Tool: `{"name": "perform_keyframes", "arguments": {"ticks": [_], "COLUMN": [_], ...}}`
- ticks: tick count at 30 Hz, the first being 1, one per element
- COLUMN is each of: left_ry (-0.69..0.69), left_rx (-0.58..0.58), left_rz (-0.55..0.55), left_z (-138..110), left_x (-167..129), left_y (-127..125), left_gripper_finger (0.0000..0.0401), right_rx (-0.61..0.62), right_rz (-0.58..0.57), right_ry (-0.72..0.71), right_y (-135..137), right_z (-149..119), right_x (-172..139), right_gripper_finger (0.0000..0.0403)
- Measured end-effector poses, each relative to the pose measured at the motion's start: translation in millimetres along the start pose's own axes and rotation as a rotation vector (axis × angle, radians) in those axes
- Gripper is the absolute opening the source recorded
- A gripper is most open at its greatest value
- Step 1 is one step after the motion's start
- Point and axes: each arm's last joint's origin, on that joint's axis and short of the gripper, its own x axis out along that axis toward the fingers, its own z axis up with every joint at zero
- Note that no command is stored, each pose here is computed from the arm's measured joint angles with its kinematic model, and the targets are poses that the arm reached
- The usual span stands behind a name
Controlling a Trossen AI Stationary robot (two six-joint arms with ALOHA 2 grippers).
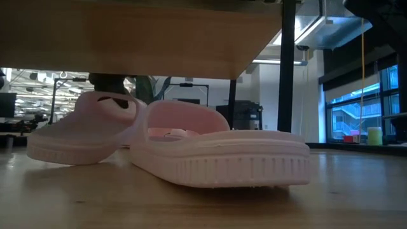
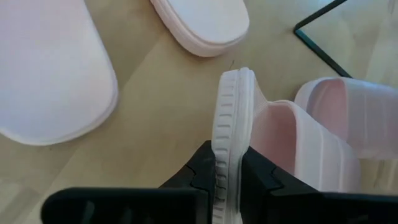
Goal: Pick and place slides into the shelf
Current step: Put the pink slide under the shelf
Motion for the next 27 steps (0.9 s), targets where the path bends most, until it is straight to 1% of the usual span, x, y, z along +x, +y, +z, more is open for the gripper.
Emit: {"name": "perform_keyframes", "arguments": {"ticks": [3,7,14,20,27], "left_ry": [0.018,0.034,0.055,0.071,0.073], "left_rx": [-0.034,-0.043,-0.011,0.009,0.026], "left_rz": [0.001,-0.006,-0.031,-0.045,-0.033], "left_z": [-1,-2,-6,-8,-10], "left_x": [4,7,10,12,13], "left_y": [-1,-4,-13,-19,-22], "left_gripper_finger": [0.0032,0.0032,0.0032,0.0052,0.0058], "right_rx": [-0.002,-0.016,-0.026,-0.026,-0.027], "right_rz": [-0.005,-0.007,-0.007,-0.007,-0.023], "right_ry": [0.012,0.015,0.016,0.016,0.018], "right_y": [0,0,0,0,-1], "right_z": [-1,-2,-2,-2,-2], "right_x": [0,0,0,0,0], "right_gripper_finger": [0.0259,0.0259,0.0259,0.0259,0.0259]}}
